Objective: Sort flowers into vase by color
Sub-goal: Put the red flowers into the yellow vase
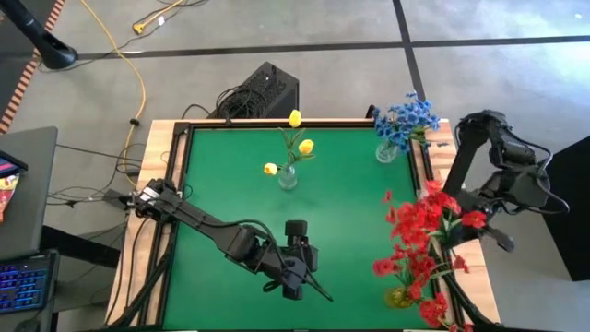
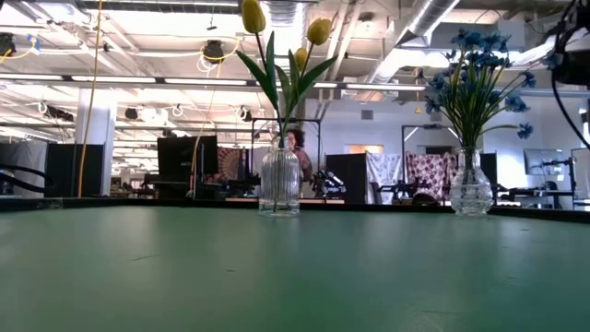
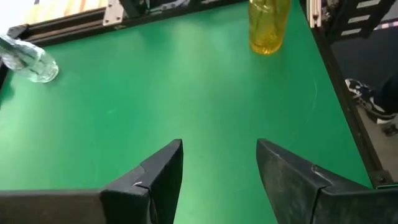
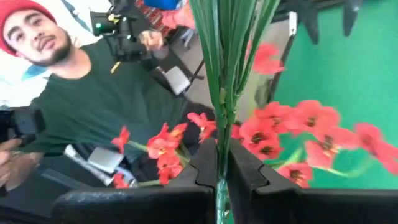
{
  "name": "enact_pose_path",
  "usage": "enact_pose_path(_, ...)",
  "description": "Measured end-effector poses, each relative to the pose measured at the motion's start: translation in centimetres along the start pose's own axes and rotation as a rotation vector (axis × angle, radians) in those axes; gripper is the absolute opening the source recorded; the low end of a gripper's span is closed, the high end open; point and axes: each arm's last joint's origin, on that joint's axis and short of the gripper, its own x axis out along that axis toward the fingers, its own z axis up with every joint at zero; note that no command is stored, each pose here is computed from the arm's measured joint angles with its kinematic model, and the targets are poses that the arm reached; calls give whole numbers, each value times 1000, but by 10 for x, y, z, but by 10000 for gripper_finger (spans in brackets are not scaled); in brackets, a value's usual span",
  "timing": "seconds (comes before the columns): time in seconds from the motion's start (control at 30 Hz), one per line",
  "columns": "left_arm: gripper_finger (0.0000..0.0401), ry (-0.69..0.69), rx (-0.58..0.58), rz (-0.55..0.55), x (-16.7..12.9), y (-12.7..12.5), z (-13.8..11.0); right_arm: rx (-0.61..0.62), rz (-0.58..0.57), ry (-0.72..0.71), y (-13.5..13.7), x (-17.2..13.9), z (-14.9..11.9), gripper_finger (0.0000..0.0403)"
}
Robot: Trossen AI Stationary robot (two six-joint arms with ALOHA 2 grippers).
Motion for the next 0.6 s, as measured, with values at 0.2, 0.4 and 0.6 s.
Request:
enact_pose_path(0.2,192,-20,3,-6,2,-1,1,-37,22,28,15,8,-9,39)
enact_pose_path(0.4,192,-91,30,2,5,6,10,-314,-9,-231,31,5,4,39)
enact_pose_path(0.6,192,-101,11,-20,7,11,12,-421,-115,-322,33,5,10,44)
